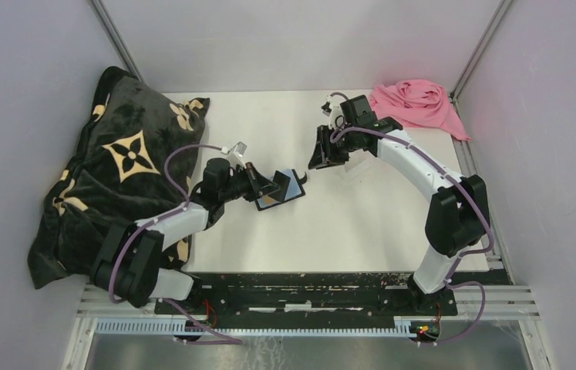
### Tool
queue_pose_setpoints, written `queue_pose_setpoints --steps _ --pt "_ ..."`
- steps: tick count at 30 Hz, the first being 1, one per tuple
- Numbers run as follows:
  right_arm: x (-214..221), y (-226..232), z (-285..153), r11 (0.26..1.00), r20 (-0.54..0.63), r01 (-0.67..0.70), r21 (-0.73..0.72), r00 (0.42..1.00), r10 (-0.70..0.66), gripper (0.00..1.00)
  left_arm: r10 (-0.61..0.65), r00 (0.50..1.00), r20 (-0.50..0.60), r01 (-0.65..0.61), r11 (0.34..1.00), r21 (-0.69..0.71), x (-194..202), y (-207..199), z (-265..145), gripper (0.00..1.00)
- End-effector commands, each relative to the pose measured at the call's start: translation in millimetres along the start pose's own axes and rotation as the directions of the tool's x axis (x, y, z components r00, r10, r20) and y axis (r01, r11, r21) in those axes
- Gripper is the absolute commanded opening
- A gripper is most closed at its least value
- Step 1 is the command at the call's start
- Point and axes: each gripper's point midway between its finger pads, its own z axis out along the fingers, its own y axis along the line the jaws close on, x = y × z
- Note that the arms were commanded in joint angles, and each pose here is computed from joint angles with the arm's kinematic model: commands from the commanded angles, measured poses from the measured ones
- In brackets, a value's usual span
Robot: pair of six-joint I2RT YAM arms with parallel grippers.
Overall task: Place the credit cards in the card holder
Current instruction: Pick up the credit card from the storage box.
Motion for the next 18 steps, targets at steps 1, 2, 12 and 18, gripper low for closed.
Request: queue_pose_setpoints --steps 1,2,12,18 --pt "-28.4 -6.8 17.0 0.990 0.097 0.076 0.118 0.991 -0.088 0.38 -0.076 0.932 0.353 0.118 0.988 -0.098 -56.1 6.9 -20.8 0.03" --pt "-28.1 -7.1 23.0 0.988 0.092 0.082 0.129 0.991 -0.095 0.36 -0.082 0.922 0.379 0.137 0.983 -0.119 -55.9 13.5 -24.6 0.03" --pt "-34.0 -24.7 73.6 0.959 0.068 0.131 0.251 0.986 -0.152 0.07 -0.177 0.852 0.493 0.256 0.962 -0.097 -57.2 36.6 -23.6 0.03" --pt "-37.4 -36.7 91.0 0.945 0.062 0.138 0.297 0.985 -0.163 0.01 -0.199 0.818 0.539 0.293 0.952 -0.093 -58.5 45.1 -21.6 0.03"
